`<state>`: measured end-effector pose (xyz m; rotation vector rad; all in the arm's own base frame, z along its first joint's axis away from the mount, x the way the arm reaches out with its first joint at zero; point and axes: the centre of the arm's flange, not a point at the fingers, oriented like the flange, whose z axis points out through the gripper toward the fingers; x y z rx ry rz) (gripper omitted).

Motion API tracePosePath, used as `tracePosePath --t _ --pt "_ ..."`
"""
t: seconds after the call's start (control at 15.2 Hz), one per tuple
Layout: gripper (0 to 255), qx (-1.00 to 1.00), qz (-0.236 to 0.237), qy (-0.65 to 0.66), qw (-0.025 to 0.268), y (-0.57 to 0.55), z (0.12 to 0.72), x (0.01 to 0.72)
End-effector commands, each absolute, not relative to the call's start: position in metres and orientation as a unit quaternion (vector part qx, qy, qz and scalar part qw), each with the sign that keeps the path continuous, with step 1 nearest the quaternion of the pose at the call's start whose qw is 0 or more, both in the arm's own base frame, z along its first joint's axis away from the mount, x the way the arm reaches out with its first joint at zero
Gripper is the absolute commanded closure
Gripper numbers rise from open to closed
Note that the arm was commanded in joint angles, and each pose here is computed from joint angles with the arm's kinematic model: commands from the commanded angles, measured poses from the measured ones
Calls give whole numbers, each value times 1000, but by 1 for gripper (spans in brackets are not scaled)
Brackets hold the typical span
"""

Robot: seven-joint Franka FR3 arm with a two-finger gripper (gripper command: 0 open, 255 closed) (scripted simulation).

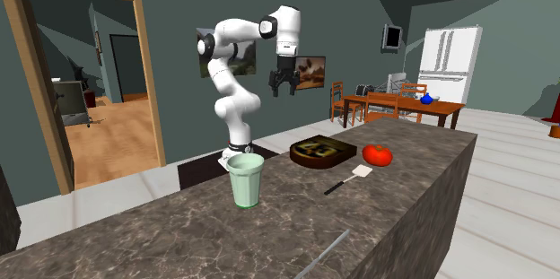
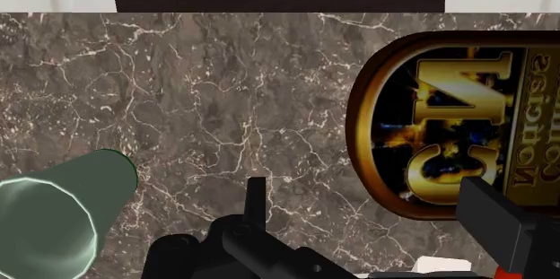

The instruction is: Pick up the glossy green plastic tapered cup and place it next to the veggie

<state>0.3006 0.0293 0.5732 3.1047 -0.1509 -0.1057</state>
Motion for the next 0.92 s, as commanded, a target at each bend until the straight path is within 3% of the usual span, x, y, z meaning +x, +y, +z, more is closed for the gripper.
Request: tracePosePath --t 0.0,0.86 --pt "0 998 -34 -49 16 29 573 301" --pt "0 995 -34 -57 69 -82 476 365"
